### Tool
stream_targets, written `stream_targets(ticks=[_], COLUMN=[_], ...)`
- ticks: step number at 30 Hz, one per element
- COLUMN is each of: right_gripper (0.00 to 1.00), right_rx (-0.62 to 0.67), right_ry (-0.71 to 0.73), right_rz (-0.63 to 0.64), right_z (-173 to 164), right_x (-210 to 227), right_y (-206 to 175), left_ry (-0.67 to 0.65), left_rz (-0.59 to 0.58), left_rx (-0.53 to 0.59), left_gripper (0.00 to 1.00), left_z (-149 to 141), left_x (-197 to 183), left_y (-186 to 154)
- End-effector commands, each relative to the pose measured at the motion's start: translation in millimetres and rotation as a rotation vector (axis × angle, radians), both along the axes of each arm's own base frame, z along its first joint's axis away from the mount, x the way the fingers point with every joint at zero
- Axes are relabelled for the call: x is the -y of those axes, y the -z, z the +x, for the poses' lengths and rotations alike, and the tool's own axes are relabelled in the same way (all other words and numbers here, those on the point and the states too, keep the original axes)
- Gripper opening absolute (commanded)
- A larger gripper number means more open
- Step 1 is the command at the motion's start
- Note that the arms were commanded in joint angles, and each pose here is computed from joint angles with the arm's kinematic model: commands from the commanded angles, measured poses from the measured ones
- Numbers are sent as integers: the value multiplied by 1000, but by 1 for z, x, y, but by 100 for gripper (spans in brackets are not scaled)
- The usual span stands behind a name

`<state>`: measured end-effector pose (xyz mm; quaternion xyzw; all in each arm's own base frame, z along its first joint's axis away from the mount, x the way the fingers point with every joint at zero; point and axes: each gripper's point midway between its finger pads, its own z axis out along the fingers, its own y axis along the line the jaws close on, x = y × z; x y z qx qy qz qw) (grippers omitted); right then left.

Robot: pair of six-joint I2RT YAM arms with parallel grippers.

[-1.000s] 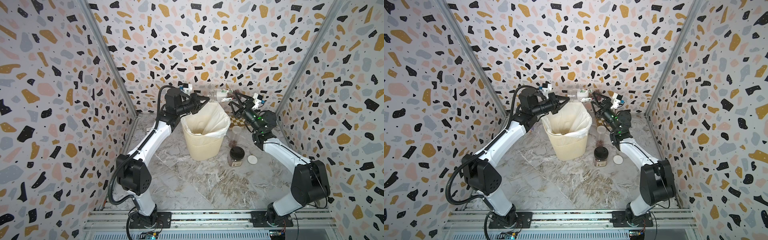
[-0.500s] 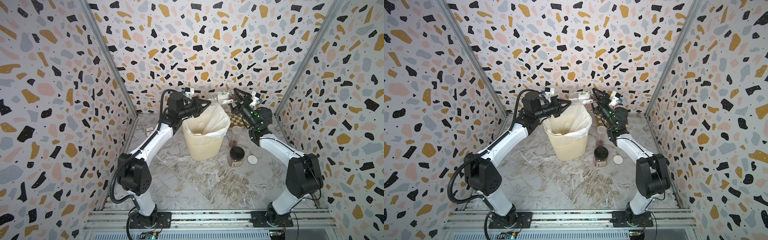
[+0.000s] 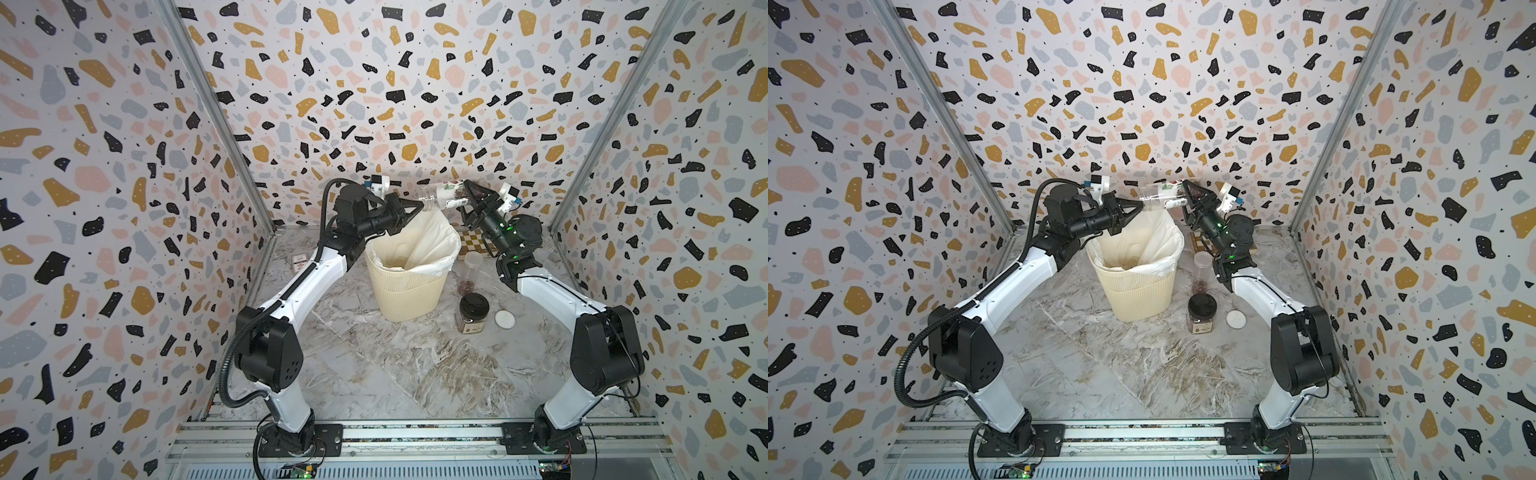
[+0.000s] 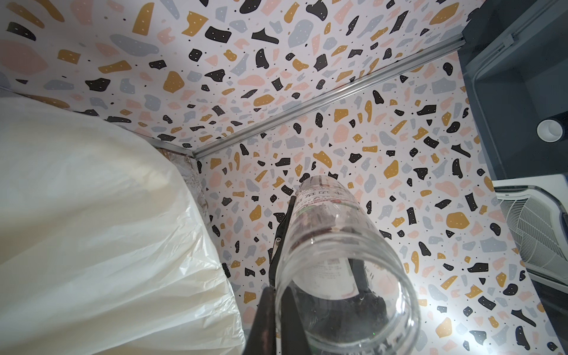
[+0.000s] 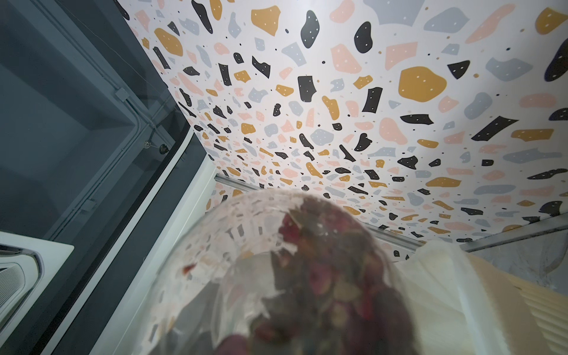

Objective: Empty the moldy dried flower tea in the jars
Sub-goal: Pour the moldy dried flower tea into the trash bin.

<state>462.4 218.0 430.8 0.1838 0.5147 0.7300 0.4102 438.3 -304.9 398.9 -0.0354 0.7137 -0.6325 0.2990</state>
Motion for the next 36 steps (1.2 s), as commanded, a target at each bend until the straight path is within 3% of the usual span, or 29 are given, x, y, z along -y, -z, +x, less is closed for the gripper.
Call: stream_targets(ticks=[1,2,4,7,8,12,21,26,30,36], right_gripper=[57,57,57,57,57,57,57,57,56,55], right_rx=[68,70,63,48,47,52,129,213,263,402], right_ry=[11,18,32,53,57,89,110,123,131,202], right_rz=[-7,-15,-34,-87,-112,-253,-704,-898,-980,-1253], right_z=[-8,-7,-5,0,2,7,12,9,8,1], right_x=[1,2,6,13,14,14,-19,-44,-57,-80], right_y=[-23,-22,-17,-9,-6,5,17,11,7,4], left_ry=[48,54,62,40,19,-46,-130,-175,-199,-224], left_rz=[-31,-33,-22,59,83,96,197,189,183,255], left_rx=[79,81,80,71,72,72,96,55,38,15], left_gripper=[0,7,36,70,75,76,76,76,75,75], left_z=[-20,-22,-23,-25,-25,-24,-36,-36,-41,-55], left_x=[1,2,1,-9,-15,-46,-104,-138,-157,-172], left_y=[-27,-28,-28,-20,-18,-21,-21,-5,5,26])
